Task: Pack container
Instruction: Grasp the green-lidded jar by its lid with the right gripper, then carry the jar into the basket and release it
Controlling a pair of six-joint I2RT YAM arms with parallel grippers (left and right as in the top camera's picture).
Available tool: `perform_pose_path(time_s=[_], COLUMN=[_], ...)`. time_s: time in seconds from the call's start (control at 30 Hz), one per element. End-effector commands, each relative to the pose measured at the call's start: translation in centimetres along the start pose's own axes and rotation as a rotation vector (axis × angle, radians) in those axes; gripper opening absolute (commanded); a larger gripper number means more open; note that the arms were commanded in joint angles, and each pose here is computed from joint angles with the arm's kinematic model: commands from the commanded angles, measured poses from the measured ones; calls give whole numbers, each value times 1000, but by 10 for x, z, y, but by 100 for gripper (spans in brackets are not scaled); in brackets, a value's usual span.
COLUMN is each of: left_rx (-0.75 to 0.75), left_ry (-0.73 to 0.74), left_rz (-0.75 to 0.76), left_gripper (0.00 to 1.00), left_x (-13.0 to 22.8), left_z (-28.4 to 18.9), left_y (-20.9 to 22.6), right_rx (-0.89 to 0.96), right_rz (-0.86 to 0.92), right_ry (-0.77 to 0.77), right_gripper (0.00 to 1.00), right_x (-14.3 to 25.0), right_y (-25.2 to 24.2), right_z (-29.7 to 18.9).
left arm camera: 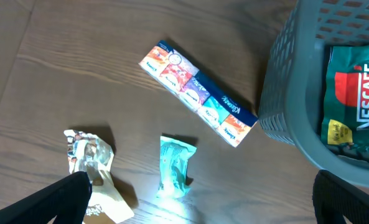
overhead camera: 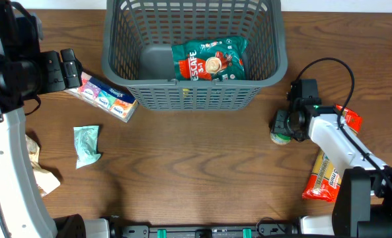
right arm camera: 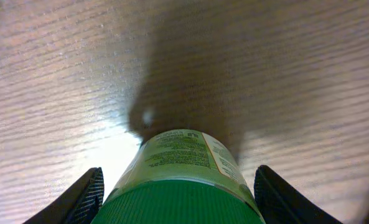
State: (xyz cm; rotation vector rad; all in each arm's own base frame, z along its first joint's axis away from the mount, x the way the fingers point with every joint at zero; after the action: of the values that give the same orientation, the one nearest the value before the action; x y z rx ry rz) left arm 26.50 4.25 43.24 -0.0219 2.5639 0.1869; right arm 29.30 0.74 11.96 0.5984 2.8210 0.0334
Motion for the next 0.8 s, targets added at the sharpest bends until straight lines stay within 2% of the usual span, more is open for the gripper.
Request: perform_pose_path(time_s=[0.0, 0.27, 0.43, 0.53, 0.77], left_rx=[-2, -2, -2, -2, -2], left_ry=[7, 7, 7, 6, 6], left_rz=[5, 9, 9, 9, 9], left_gripper=[99, 99, 99, 98, 99], left_x=[0, 0, 0, 0, 0], left_z=[1, 1, 1, 1, 1], left_y=[1, 1, 1, 1, 1], right_rx=[-34, 35, 102, 47, -205], right_rz=[0, 14, 94, 105, -143], right_ry=[-129, -297, -469, -585, -768], right_gripper=[1, 1, 1, 1, 1], right_x=[-31, -68, -96, -114, -128], right_y=[9, 12, 8, 12, 38], right_z=[-36, -102, -160, -202, -293])
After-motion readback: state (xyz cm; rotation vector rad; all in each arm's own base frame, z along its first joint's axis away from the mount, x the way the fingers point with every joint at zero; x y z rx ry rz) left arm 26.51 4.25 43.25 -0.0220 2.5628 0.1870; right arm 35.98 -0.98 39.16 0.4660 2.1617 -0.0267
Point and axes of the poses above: each gripper's point midway between its finger pads, its own z axis out along the fingers, its own y axis along the line the jaws close on, x = y × z, the point moved 9 cm from there along -z, back along the fingers, and after that the axes turned 10 degrees about z, right-handed, at the moved point
